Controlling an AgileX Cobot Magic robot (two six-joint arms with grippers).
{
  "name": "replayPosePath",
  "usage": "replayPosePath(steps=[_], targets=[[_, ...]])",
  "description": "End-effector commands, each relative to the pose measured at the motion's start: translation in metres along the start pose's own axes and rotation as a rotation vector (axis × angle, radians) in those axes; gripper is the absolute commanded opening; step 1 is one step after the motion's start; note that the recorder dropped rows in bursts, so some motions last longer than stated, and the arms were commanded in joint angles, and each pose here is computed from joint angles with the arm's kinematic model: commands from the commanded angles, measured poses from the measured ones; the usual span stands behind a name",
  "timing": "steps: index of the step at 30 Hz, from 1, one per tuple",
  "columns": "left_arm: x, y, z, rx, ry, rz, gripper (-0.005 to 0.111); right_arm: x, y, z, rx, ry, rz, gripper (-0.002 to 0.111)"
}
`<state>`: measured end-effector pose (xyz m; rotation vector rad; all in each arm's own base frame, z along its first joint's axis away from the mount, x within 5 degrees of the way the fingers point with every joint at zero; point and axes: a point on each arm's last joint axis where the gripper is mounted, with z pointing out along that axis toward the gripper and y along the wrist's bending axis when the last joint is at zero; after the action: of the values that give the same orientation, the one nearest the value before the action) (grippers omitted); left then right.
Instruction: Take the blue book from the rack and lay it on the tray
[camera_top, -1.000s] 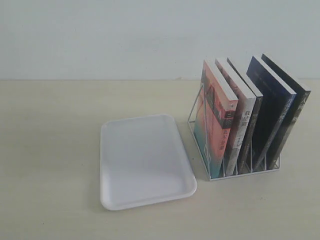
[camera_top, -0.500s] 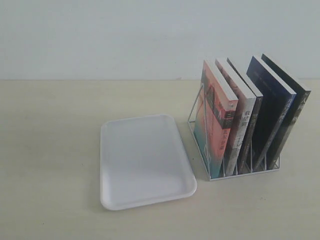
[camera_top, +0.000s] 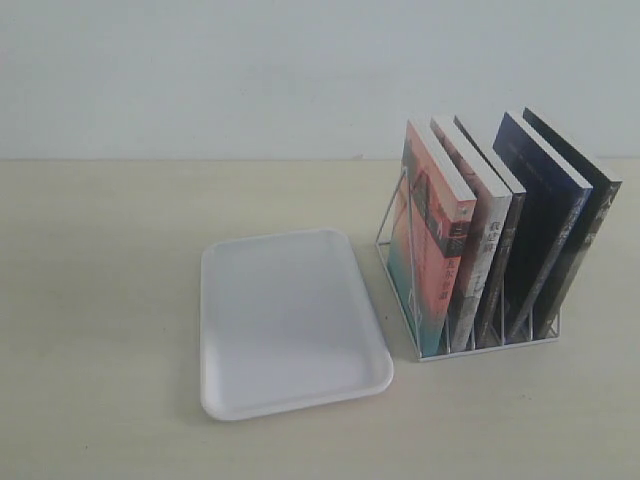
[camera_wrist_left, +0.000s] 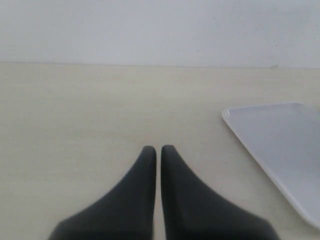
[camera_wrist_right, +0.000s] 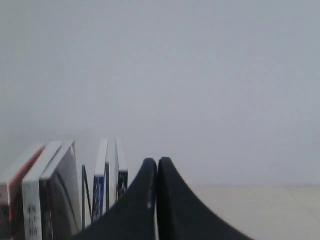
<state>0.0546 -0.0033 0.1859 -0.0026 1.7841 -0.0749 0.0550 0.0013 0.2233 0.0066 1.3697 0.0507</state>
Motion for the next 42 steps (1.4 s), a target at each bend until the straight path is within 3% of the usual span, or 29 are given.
replayPosePath(steps=[1, 4, 6, 12, 16, 32, 36, 42], targets=[[-0.001, 0.0, 0.0, 0.002, -0.009, -0.011, 0.004, -0.029, 0.0, -0.005, -0.005, -0.323, 0.027, 0.0], [-0.001, 0.0, 0.0, 0.002, -0.009, -0.011, 0.004, -0.063, 0.001, -0.008, -0.015, -0.393, 0.052, 0.0], [-0.001, 0.0, 0.0, 0.002, -0.009, -0.011, 0.004, -0.087, 0.003, -0.01, -0.017, -0.343, 0.046, 0.0], [-0.001, 0.0, 0.0, 0.002, -0.009, -0.011, 0.004, -0.124, 0.006, 0.008, -0.02, 0.249, -0.04, 0.0], [-0.001, 0.0, 0.0, 0.002, -0.009, -0.011, 0.004, -0.139, 0.007, 0.022, -0.019, 0.29, -0.036, 0.0], [-0.001, 0.0, 0.0, 0.002, -0.009, -0.011, 0.004, -0.154, 0.007, 0.03, -0.019, 0.118, -0.018, 0.0], [-0.001, 0.0, 0.0, 0.002, -0.009, -0.011, 0.004, -0.15, 0.009, 0.038, -0.031, 0.161, 0.039, 0.0], [-0.001, 0.0, 0.0, 0.002, -0.009, -0.011, 0.004, -0.122, 0.012, 0.078, -0.047, 0.385, 0.141, 0.0]])
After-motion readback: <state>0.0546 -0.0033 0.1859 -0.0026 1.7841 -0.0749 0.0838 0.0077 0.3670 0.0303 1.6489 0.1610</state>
